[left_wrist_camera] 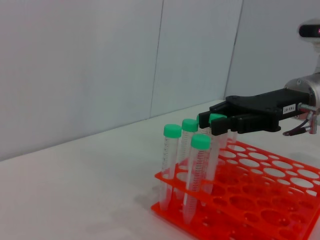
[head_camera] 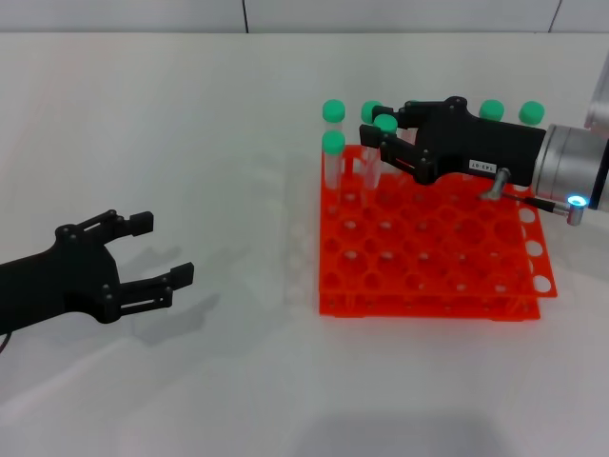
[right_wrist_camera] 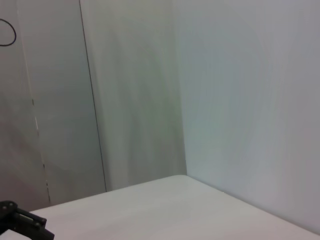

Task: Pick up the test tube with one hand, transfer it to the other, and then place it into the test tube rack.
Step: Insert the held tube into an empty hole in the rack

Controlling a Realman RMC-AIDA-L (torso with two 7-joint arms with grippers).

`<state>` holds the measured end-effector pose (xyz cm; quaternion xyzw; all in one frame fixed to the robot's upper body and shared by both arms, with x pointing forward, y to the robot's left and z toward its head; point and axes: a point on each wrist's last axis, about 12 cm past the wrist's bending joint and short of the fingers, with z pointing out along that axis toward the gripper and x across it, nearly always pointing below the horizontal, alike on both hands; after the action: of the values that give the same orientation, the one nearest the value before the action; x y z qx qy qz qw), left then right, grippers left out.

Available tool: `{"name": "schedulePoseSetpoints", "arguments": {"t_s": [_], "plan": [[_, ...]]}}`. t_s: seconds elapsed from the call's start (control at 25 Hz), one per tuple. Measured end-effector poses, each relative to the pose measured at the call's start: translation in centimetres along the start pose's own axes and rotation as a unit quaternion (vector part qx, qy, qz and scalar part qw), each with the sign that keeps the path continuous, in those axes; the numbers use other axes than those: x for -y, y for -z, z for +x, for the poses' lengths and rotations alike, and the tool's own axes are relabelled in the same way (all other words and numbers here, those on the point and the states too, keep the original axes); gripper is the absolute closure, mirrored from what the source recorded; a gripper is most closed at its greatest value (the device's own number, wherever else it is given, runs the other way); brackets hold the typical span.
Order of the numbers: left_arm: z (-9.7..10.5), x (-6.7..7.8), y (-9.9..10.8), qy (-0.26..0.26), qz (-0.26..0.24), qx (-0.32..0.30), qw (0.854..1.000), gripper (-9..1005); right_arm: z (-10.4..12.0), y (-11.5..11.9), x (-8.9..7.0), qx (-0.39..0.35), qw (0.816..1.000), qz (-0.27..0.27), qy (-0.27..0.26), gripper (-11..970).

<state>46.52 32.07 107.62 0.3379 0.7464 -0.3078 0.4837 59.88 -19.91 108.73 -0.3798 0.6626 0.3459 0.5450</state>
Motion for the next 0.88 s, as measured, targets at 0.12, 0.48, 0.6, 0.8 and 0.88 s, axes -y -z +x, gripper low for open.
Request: {"name": "schedulePoseSetpoints", "arguments": {"t_s": [0.12, 0.48, 0.6, 0.8, 0.88], "plan": [[-0.08, -0.03, -0.11, -0.001, 0.001, 0.001, 1.000, 108, 0.12, -0.05, -0.01, -0.005, 1.000, 0.000, 0.001, 700], [-0.26, -0.21, -0.66, 0.001, 0.008, 0.002, 1.000, 107, 0.05, -0.15, -0.06, -0.005, 1.000, -0.003, -0.001, 700], [-0.30, -0.24, -0.75, 0.001, 0.009, 0.002, 1.000, 107, 0.02, -0.33, -0.18, -0.010, 1.000, -0.009, -0.003, 683], [-0.39, -0.28, -0.85, 0.001, 0.010, 0.002, 1.000, 107, -0.10, -0.57, -0.25, -0.015, 1.000, -0.015, -0.003, 611], [-0.43, -0.30, -0.88, 0.001, 0.011, 0.003, 1.000, 107, -0.15, -0.58, -0.25, -0.014, 1.000, -0.015, -0.003, 534]]}}
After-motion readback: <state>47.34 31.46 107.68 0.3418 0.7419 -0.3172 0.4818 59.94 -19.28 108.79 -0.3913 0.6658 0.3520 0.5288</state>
